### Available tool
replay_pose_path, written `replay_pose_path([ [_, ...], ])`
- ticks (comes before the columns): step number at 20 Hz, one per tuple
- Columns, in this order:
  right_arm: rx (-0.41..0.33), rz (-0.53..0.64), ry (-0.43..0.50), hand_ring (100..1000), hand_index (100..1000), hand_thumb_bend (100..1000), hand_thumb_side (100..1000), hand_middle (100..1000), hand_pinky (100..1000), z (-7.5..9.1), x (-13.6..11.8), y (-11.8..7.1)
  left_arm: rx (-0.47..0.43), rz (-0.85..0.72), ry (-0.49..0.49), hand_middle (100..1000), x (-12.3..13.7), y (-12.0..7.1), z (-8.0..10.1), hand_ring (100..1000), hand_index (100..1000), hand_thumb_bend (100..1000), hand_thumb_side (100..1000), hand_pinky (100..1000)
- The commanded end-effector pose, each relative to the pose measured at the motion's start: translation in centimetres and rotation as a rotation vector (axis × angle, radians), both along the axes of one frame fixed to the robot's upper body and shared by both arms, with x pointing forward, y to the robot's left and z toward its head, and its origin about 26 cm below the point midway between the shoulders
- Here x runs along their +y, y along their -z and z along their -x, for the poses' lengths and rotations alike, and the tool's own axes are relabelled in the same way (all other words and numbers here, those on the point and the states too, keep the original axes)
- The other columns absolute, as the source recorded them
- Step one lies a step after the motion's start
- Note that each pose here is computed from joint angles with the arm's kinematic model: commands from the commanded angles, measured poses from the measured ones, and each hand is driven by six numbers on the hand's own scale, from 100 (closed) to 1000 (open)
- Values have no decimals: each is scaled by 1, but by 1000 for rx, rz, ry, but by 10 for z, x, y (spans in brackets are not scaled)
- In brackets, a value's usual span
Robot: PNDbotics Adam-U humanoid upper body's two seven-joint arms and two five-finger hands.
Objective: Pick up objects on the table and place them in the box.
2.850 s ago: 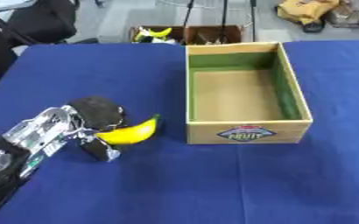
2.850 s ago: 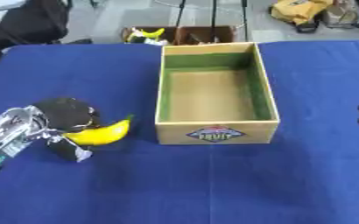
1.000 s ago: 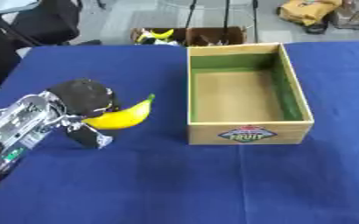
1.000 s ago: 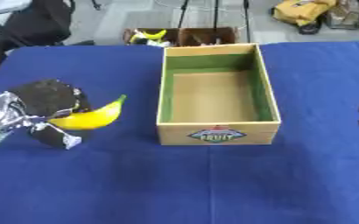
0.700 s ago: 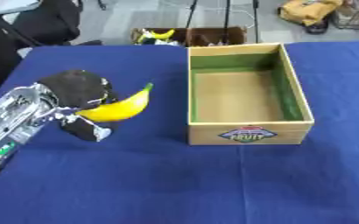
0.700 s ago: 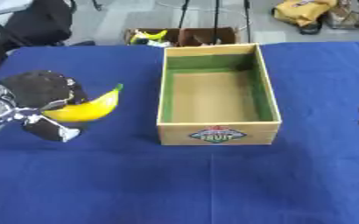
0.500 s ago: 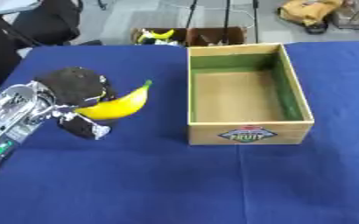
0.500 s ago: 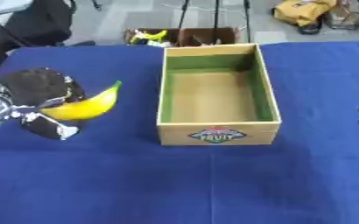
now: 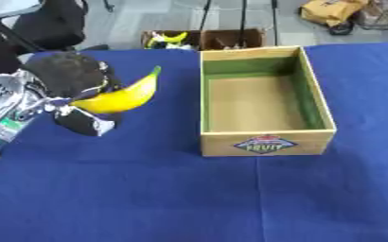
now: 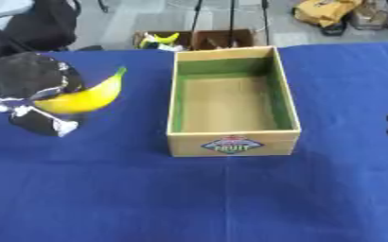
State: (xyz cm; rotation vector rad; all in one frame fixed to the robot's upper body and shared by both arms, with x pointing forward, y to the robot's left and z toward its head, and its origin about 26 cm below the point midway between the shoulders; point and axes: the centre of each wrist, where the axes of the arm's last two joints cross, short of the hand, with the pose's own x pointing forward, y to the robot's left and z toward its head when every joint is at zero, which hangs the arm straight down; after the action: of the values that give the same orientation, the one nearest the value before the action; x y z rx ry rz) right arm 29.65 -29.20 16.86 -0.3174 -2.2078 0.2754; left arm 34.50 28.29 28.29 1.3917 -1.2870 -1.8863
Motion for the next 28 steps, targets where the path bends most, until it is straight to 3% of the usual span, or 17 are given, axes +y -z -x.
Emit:
replay_pose_path([
  [1,-14,26,6,703,837,100,1000,593,642,1,-3,-5,-51,-20,-4,481,3,-22,3,469,617,100,518,241],
  [19,-19,42,-11,703,836,100,1000,592,642,1,-1,-9,-137,19,81,474,-28,-60,-26,464,614,100,502,229],
  [28,-24,46,-16,704,838,100,1000,593,643,0,0,-11,-148,73,79,468,-35,-65,-49,460,610,100,499,220],
])
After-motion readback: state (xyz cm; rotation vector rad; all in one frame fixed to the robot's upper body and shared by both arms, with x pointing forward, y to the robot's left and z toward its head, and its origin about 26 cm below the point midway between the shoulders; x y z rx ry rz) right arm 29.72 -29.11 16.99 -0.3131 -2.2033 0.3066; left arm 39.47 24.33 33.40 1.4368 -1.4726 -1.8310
